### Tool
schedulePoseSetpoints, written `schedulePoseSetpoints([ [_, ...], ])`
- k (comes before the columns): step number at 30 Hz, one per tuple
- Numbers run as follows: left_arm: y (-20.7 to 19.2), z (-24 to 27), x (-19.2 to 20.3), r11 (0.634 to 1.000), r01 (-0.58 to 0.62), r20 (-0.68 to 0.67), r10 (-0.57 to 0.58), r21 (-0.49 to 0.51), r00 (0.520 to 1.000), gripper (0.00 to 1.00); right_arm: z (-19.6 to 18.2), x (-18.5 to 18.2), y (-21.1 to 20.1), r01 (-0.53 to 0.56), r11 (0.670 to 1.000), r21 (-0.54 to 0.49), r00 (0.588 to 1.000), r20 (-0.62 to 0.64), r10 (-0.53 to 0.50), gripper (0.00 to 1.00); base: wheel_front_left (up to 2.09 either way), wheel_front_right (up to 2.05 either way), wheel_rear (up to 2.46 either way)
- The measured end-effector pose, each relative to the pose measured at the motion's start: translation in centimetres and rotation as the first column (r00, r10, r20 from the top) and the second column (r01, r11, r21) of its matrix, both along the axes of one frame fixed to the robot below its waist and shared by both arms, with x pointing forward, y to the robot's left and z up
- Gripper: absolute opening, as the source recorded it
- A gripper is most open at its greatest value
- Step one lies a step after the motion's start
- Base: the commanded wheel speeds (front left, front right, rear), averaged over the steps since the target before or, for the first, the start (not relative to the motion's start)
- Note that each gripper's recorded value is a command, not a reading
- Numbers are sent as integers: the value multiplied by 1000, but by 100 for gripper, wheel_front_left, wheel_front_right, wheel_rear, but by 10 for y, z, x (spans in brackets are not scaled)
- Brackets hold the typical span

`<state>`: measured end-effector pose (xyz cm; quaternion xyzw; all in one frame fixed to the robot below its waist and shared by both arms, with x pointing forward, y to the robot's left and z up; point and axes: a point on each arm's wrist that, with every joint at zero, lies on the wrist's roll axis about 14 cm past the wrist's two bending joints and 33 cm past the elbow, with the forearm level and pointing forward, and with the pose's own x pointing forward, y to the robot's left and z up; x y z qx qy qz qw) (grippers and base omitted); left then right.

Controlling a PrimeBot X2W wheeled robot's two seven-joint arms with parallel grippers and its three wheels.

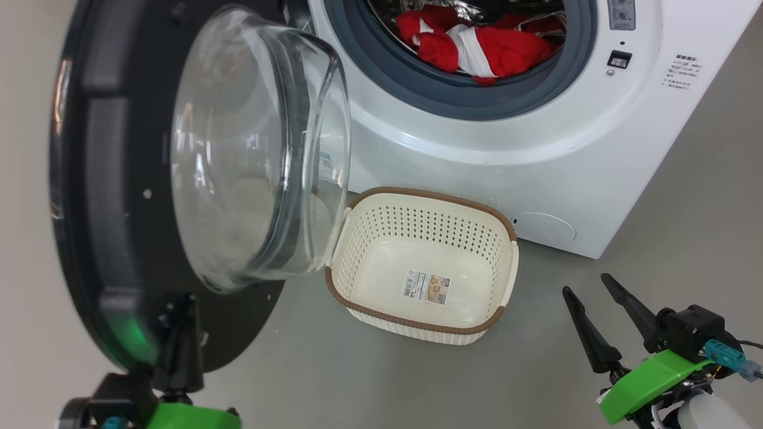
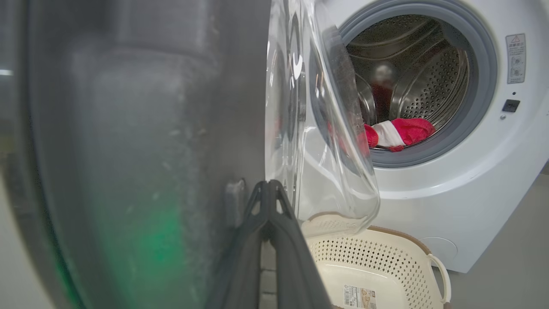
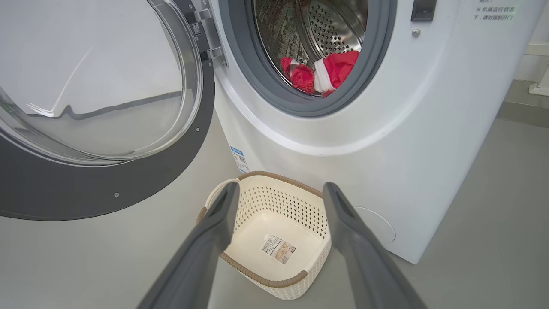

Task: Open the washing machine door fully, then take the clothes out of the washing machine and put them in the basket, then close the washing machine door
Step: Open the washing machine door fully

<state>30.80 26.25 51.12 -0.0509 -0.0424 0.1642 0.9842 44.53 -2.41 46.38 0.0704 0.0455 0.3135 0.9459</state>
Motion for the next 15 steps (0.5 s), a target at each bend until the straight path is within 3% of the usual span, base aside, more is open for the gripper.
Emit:
schedulePoseSetpoints([
  [15, 84, -2, 4, 976, -207, -41, 211, 72, 977, 0, -7, 8, -4, 4, 1000, -4, 1000, -8, -4, 100, 0, 0, 0],
])
